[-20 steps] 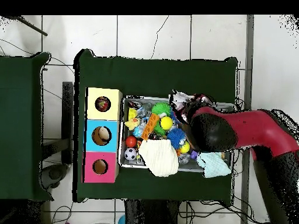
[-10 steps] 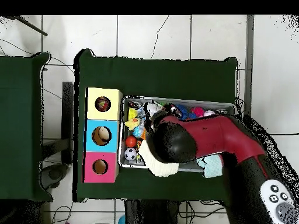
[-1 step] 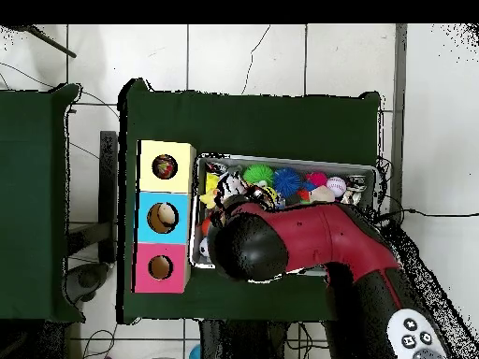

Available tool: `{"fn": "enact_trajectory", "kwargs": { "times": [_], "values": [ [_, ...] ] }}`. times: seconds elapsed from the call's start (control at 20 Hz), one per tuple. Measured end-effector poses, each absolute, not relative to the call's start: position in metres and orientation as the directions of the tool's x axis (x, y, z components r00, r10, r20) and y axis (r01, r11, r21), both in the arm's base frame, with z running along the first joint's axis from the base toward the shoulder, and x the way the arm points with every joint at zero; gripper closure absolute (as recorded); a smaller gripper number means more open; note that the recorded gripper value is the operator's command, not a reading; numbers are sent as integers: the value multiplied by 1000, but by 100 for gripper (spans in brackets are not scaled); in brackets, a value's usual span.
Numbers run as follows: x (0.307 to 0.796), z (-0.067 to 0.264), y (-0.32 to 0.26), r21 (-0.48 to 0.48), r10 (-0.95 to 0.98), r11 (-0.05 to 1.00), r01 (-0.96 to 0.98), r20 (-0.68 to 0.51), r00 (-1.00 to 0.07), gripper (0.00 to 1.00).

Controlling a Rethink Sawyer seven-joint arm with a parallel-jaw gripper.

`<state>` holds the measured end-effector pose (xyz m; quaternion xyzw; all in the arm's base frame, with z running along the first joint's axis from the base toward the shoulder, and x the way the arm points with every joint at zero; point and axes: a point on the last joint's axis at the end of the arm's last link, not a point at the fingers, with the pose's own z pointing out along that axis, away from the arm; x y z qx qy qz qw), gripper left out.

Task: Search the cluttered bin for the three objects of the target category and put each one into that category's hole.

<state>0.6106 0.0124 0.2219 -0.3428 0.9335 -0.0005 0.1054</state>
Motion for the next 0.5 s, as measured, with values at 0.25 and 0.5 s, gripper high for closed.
{"fn": "enact_trajectory", "kwargs": {
  "times": [0.25, 0.5],
  "values": [
    [608, 232, 17, -67, -609, 790, -609, -195, -769, 100],
    [609, 245, 33, -65, -581, 811, -581, -203, -788, 100]
  ]
}}
